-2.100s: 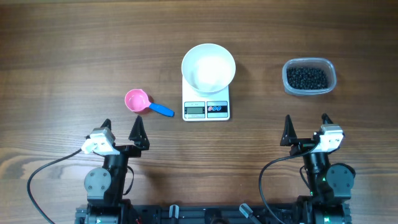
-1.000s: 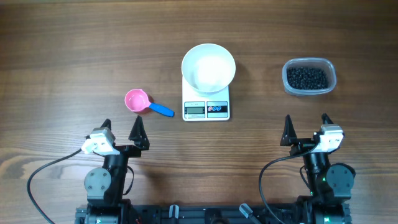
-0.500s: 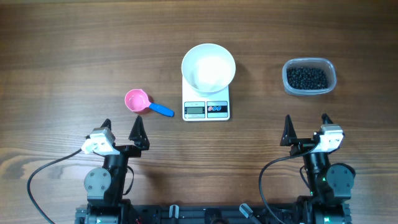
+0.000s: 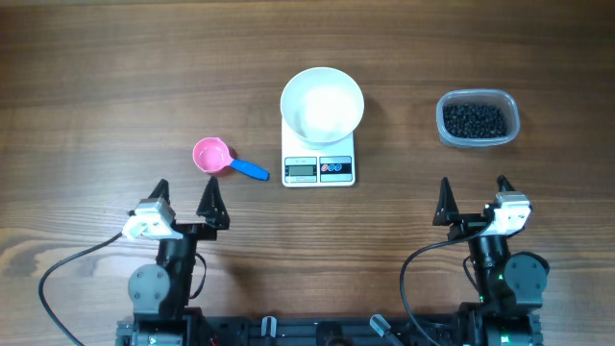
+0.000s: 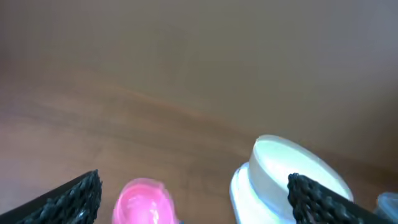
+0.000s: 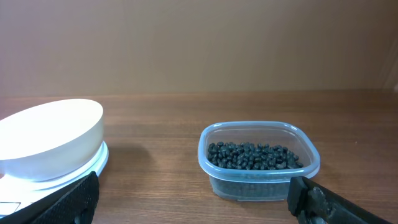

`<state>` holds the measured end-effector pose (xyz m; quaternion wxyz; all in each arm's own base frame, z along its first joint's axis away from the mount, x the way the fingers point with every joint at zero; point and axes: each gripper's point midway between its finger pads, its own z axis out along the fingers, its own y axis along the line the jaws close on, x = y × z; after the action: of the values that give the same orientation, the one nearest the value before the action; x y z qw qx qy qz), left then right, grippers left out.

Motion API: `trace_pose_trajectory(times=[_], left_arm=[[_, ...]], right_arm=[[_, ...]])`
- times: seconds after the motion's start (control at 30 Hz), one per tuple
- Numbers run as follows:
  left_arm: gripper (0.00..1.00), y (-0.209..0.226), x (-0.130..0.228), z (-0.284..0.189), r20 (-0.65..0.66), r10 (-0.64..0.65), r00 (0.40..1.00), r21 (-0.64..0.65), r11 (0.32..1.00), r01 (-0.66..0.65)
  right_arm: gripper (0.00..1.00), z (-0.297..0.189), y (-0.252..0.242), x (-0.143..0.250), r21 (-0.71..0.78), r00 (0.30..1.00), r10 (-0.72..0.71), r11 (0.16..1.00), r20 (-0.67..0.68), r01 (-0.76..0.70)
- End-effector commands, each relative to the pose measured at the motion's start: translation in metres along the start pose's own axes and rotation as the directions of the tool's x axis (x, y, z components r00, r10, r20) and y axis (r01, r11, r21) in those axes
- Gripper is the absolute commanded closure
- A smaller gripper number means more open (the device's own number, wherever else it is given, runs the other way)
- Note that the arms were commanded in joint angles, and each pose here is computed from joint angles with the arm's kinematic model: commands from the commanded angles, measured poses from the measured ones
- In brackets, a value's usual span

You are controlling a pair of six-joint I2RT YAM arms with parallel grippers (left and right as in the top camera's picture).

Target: Scoop item into bowl and weigh 150g on scale

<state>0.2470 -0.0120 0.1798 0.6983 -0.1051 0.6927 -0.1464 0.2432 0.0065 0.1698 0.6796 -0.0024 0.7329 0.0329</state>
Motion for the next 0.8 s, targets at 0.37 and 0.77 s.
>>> trace_pose_trajectory(times=[0.37,0.77], left_arm=[[0.00,-0.024,-0.112,-0.028,0.458,0.000,0.889,0.060,0.998,-0.030],[0.00,-0.040,-0.170,-0.039,0.457,0.151,0.877,-0.041,0.988,-0.149]], right_arm=[[0.00,0.000,0.001,-0.001,-0.002,1.000,-0.013,1.000,0.007,0.013],[0.00,0.000,0.001,-0.001,-0.002,1.000,-0.013,1.000,0.007,0.013]])
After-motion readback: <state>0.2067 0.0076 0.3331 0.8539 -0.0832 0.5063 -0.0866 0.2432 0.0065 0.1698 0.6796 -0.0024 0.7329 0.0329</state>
